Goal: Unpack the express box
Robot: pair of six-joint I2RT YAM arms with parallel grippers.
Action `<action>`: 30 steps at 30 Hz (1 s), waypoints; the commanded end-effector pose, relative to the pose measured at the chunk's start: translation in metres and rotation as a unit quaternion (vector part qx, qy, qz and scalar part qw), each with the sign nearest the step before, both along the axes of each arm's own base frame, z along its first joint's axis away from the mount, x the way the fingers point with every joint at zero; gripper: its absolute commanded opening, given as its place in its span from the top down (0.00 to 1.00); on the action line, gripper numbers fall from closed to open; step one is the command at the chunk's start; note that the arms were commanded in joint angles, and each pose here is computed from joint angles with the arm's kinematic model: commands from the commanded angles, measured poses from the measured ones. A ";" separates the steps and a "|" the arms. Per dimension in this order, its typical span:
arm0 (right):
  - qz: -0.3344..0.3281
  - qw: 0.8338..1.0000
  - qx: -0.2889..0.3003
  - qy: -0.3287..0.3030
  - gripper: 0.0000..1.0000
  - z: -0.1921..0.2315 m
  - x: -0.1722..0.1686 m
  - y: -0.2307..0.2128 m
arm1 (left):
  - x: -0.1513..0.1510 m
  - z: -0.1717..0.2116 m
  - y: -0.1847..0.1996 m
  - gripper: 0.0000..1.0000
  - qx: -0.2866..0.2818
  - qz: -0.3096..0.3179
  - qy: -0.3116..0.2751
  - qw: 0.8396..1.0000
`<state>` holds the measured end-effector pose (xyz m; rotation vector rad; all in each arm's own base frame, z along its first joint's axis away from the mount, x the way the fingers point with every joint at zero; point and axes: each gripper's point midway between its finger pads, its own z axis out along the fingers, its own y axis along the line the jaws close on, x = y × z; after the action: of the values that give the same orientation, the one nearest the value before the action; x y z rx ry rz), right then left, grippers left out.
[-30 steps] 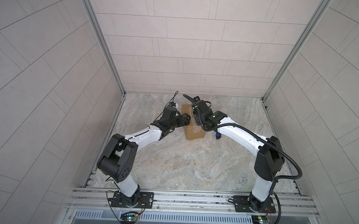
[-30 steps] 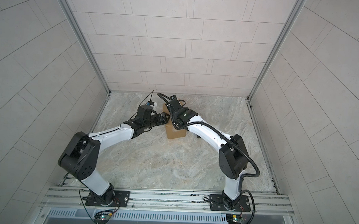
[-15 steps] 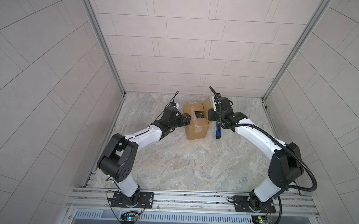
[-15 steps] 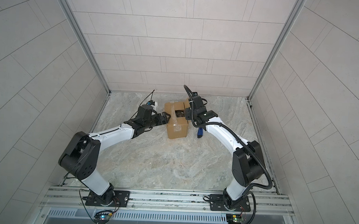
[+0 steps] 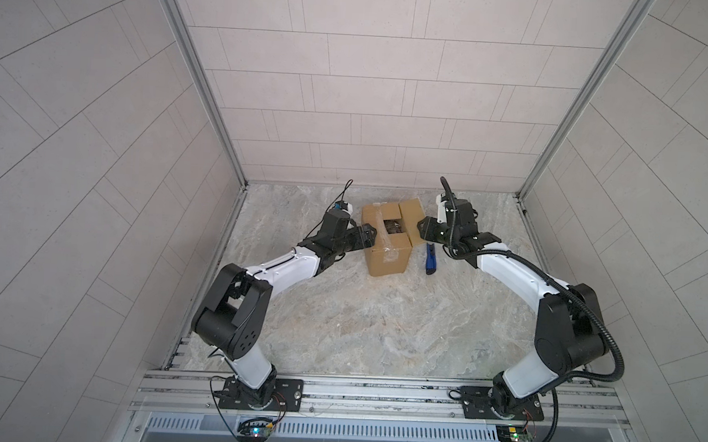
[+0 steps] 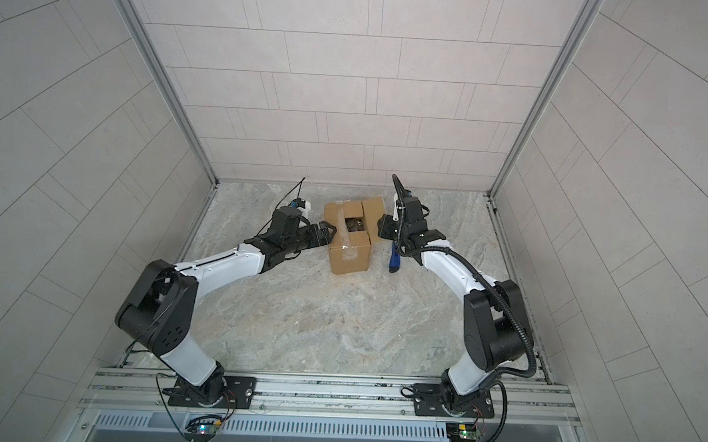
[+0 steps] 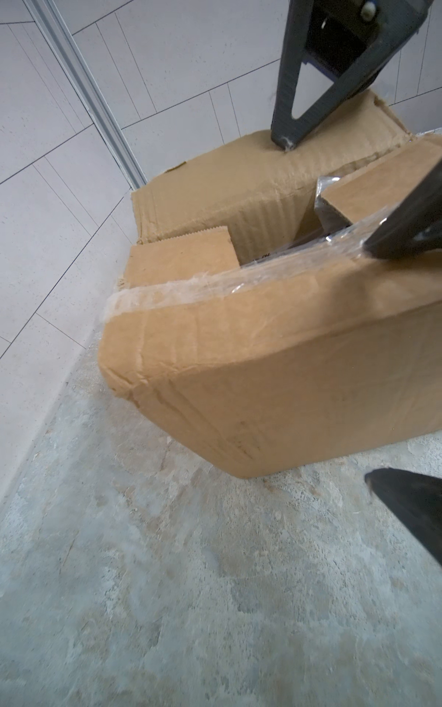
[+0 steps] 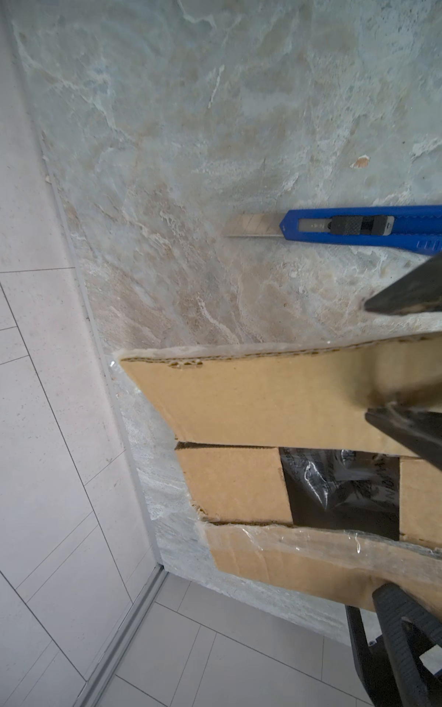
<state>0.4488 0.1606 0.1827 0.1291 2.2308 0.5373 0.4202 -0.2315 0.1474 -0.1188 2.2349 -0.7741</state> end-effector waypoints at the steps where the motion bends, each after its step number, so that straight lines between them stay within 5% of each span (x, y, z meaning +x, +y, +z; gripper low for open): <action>1: -0.009 1.000 0.007 0.009 0.56 -0.006 -0.004 -0.005 | -0.007 -0.025 0.009 0.12 0.035 0.002 0.040 0.999; 30: 0.007 0.990 -0.137 0.045 0.34 -0.027 -0.017 -0.024 | -0.003 0.004 0.005 0.12 0.026 -0.003 0.024 0.999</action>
<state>0.4477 0.1479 0.1786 0.0413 2.2577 0.3647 0.4196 -0.2313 0.1506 -0.1163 2.2676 -0.7570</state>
